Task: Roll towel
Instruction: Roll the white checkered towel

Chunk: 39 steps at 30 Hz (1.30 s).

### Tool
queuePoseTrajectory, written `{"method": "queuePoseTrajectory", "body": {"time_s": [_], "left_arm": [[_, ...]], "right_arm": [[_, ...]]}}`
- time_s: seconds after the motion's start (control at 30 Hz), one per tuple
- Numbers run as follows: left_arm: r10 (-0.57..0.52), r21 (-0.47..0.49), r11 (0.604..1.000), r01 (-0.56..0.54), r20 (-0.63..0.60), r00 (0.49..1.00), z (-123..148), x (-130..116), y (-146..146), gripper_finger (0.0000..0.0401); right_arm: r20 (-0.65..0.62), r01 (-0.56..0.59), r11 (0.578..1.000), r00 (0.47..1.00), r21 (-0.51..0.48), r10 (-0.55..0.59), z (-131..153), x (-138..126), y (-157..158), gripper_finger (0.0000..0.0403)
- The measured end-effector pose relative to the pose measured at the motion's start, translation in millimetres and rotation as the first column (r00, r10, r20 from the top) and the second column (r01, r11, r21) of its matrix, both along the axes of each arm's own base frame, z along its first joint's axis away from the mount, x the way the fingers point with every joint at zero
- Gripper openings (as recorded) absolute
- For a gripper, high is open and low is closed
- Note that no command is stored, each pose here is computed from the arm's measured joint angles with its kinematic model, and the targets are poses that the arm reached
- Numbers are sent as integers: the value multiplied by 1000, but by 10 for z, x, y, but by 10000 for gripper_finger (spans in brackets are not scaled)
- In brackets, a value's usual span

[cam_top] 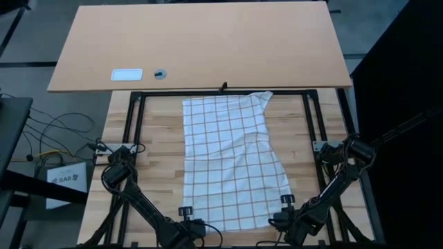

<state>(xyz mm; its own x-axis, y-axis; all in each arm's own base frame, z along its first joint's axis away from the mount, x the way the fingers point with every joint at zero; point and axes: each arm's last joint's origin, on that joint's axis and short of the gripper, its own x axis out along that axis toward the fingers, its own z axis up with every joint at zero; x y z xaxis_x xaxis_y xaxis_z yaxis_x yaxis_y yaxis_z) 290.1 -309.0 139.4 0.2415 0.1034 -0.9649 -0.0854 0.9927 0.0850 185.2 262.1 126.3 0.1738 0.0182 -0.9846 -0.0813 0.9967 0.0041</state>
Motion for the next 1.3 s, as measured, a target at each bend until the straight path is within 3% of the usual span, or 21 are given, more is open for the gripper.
{"method": "queuePoseTrajectory", "body": {"time_s": [0.1,0.3,0.53,0.8,1.07,1.23,1.3], "left_arm": [[34,3,999,-34,17,999,1,-19,-16,2],[77,-16,997,-76,9,997,124,-44,4,0],[127,-83,989,-122,49,991,584,-135,93,0],[131,-228,967,-110,81,988,984,-270,89,0],[58,-472,881,21,152,987,1111,-326,-234,0],[96,-548,836,6,156,983,1362,-390,-170,0],[110,-566,824,6,170,979,1500,-408,-94,0]], "right_arm": [[-8,13,1000,1000,12,-13,6,-1,1,11],[-9,55,996,998,73,-54,151,-2,15,2],[13,123,972,992,200,-128,489,-41,-16,1],[63,132,910,983,393,-170,756,-55,60,0],[103,73,852,984,518,-147,1020,-85,291,0],[128,-4,821,988,570,-84,1238,-67,372,0],[134,-21,829,989,559,-66,1263,-49,356,0]]}}
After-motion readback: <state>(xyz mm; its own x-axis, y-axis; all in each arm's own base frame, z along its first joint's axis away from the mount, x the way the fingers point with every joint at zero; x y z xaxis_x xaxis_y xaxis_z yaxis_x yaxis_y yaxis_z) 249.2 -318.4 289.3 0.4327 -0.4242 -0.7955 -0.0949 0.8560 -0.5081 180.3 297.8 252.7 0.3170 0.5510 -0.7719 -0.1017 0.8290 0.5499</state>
